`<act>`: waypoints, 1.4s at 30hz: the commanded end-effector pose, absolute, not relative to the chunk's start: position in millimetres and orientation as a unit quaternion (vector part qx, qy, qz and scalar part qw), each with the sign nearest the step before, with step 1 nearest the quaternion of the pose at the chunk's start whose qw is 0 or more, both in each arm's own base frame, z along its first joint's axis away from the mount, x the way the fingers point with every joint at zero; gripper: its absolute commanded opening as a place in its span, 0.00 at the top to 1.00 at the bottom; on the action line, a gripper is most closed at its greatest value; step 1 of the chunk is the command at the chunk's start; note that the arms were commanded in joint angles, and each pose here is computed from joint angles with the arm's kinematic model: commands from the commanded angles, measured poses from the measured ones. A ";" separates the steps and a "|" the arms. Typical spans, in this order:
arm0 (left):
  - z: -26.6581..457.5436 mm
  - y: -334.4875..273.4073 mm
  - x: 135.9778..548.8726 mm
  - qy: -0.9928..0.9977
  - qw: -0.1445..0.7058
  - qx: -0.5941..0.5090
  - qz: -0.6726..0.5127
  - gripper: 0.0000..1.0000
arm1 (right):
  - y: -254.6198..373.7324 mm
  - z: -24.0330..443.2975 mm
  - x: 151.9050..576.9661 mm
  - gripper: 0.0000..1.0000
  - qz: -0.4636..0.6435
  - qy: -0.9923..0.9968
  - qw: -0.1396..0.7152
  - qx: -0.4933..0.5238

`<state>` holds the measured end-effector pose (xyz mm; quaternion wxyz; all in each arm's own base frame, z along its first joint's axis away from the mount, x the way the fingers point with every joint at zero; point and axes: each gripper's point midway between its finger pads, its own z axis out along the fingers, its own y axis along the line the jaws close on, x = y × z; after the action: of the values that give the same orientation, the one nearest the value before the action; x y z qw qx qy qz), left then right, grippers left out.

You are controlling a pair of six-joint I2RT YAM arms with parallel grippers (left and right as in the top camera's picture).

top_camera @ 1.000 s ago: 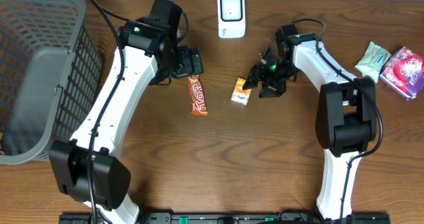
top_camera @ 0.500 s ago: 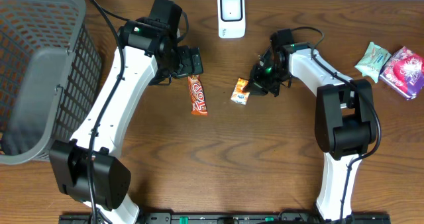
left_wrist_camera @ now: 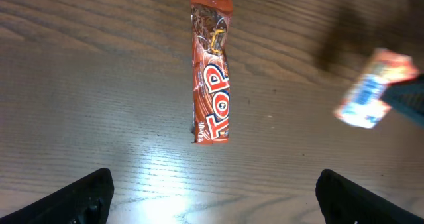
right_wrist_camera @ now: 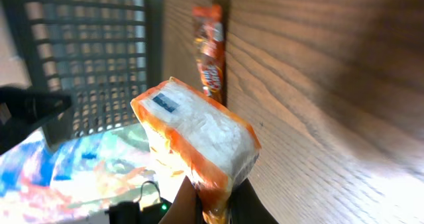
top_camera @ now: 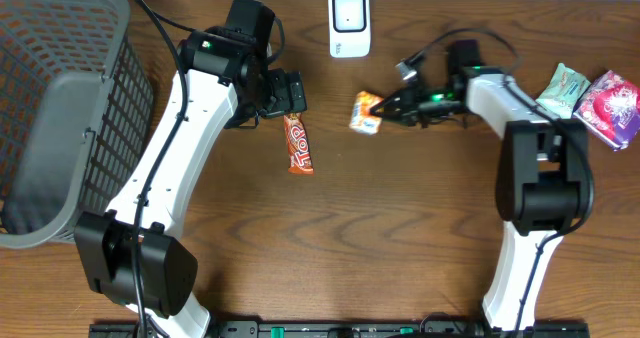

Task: Scan the item barcode
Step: 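Carry the orange box with the right gripper to the white scanner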

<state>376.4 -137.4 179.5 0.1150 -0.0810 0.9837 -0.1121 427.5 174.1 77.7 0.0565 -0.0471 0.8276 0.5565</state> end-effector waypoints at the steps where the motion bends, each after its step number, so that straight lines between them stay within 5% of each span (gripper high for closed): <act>1: 174.0 -134.4 376.0 0.986 0.111 -0.075 -0.102 0.02 | 171.3 96.2 422.5 0.99 0.598 0.776 0.134 -0.151; 12: 174.0 -134.4 376.0 0.986 0.111 -0.075 -0.102 0.02 | 174.6 135.6 408.8 0.99 0.673 0.682 0.200 -0.207; 35: 174.0 -134.4 376.0 0.986 0.111 -0.075 -0.102 0.02 | 188.9 140.1 423.4 0.99 0.688 0.689 0.147 -0.174; 42: 174.0 -134.4 376.0 0.986 0.111 -0.075 -0.102 0.02 | 199.5 103.6 475.3 0.99 0.535 0.833 0.132 -0.050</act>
<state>376.4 -137.4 179.5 0.1151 -0.0808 0.9837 -0.1120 449.6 197.9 116.4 0.1421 -0.1390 0.7633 0.6147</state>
